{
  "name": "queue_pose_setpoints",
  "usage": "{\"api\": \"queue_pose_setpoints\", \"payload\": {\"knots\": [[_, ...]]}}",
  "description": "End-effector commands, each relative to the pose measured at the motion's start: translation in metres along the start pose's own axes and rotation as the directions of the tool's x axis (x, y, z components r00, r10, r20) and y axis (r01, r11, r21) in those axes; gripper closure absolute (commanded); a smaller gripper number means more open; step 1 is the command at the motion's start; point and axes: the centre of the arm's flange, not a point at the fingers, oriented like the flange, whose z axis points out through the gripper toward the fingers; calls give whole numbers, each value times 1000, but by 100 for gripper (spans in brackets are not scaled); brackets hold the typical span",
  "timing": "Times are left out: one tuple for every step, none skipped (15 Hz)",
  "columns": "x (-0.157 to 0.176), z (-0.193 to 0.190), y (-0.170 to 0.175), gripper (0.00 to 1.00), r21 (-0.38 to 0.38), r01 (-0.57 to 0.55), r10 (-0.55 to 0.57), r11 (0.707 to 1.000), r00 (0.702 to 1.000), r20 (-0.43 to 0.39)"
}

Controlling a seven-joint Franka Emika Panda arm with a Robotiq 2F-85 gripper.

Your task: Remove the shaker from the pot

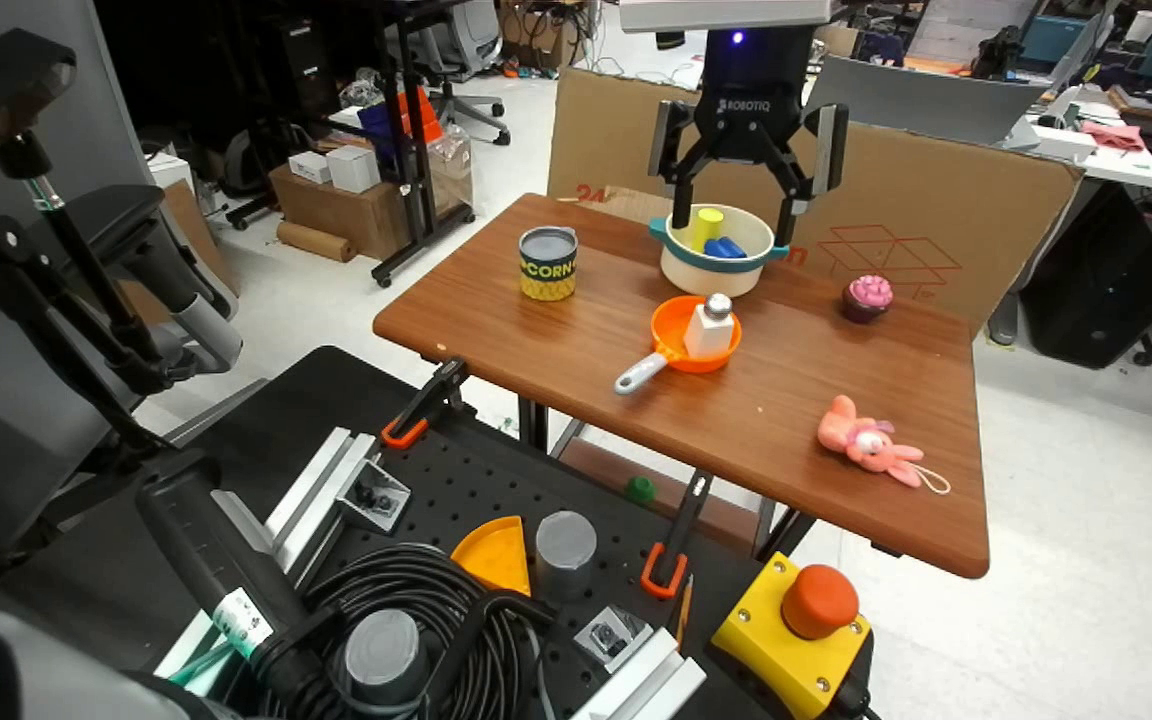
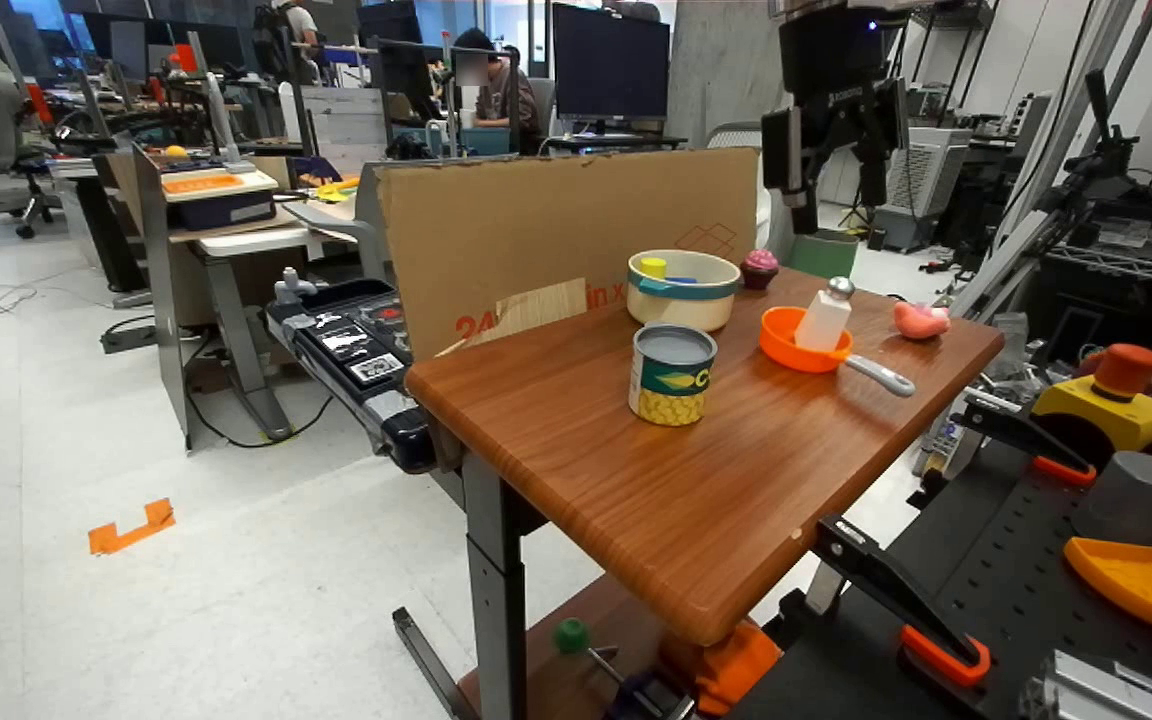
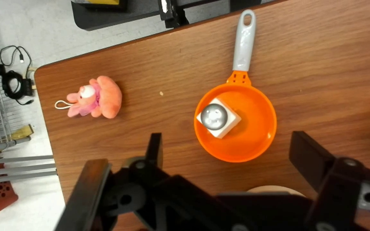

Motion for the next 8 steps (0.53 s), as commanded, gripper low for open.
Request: {"api": "queue_pose_setpoints", "payload": {"knots": [[11, 6, 2, 0, 36, 24, -24, 999, 1000, 12], [12, 9, 2, 0, 43, 19, -19, 999, 1000, 11], [13, 11, 3, 0, 49, 20, -20, 999, 1000, 13], [13, 13, 3, 0, 52, 21, -22, 998, 1000, 12], [15, 15, 3, 0, 54, 21, -22, 998, 1000, 16], [16, 17, 3, 0, 56, 21, -22, 998, 1000, 21], [17, 20, 4, 0, 55, 20, -21, 998, 999, 28], [18, 22, 4, 0, 55, 21, -23, 998, 999, 33]]}}
